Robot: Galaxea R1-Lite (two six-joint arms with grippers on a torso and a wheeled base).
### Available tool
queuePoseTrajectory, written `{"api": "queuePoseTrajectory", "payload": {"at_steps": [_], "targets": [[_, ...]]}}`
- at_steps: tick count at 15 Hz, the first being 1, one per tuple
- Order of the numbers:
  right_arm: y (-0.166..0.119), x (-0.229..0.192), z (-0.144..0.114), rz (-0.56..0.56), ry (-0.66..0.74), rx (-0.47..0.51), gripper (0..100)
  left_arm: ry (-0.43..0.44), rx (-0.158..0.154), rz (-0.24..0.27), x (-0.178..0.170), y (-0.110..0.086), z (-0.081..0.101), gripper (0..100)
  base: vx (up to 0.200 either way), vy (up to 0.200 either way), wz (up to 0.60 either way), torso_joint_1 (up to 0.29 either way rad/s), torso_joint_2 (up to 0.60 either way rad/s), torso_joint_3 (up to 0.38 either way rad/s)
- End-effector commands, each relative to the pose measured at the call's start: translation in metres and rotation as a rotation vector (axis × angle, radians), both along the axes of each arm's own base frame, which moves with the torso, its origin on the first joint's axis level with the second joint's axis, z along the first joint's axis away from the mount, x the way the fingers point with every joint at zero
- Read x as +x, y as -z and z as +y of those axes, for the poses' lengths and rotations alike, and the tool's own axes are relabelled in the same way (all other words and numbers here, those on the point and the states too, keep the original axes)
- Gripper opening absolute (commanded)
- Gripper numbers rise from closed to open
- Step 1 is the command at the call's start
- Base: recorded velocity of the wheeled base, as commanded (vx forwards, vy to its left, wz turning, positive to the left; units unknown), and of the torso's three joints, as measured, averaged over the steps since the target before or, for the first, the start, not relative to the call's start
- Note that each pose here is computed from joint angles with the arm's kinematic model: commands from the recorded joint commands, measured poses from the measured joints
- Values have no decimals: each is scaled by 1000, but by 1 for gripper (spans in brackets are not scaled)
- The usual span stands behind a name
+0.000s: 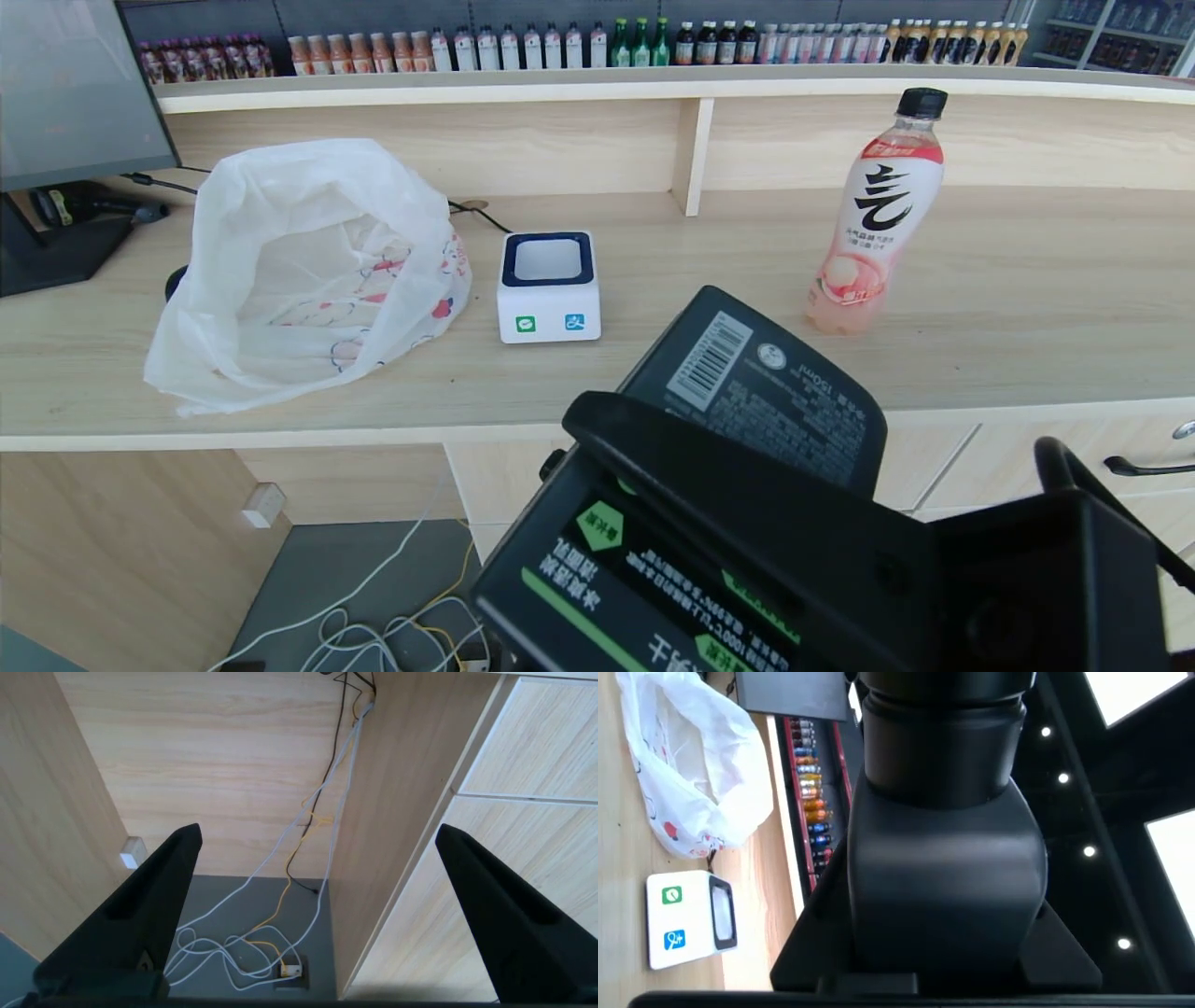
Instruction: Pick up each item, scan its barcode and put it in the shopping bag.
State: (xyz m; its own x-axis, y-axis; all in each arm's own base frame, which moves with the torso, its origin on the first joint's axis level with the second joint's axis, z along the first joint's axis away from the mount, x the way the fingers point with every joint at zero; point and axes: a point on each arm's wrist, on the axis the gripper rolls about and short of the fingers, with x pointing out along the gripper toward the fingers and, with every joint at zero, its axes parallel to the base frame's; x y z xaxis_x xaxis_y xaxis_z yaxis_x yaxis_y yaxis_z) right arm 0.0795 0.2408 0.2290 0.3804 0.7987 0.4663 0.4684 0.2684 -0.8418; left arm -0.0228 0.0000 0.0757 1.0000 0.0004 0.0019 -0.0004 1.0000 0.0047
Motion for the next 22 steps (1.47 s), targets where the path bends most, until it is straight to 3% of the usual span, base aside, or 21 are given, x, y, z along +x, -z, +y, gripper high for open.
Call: {"api": "queuePoseTrajectory", "payload": {"at_steps": [1, 9, 11, 16, 18, 22], "targets": [[1, 0, 2, -1, 8, -6, 0, -1, 0, -1, 0, 0, 0, 100, 0, 0, 0, 0, 0, 0], [-1, 1, 3, 6, 1, 10, 0, -1, 0, -1, 0, 0, 0, 100, 0, 0, 0, 0, 0, 0], [2, 5, 0, 91, -27, 38, 0, -1, 0, -1, 0, 0, 0, 100, 0, 0, 0, 0, 0, 0], [13, 17, -9, 358, -108, 129, 0, 0, 0, -1, 0, 0, 0, 100, 0, 0, 0, 0, 0, 0], [28, 15, -15, 589, -199, 178, 0, -1, 0, -1, 0, 0, 0, 100, 0, 0, 0, 0, 0, 0], [44, 30, -38, 889, -243, 313, 0, -1, 0, -1, 0, 0, 0, 100, 0, 0, 0, 0, 0, 0]]}}
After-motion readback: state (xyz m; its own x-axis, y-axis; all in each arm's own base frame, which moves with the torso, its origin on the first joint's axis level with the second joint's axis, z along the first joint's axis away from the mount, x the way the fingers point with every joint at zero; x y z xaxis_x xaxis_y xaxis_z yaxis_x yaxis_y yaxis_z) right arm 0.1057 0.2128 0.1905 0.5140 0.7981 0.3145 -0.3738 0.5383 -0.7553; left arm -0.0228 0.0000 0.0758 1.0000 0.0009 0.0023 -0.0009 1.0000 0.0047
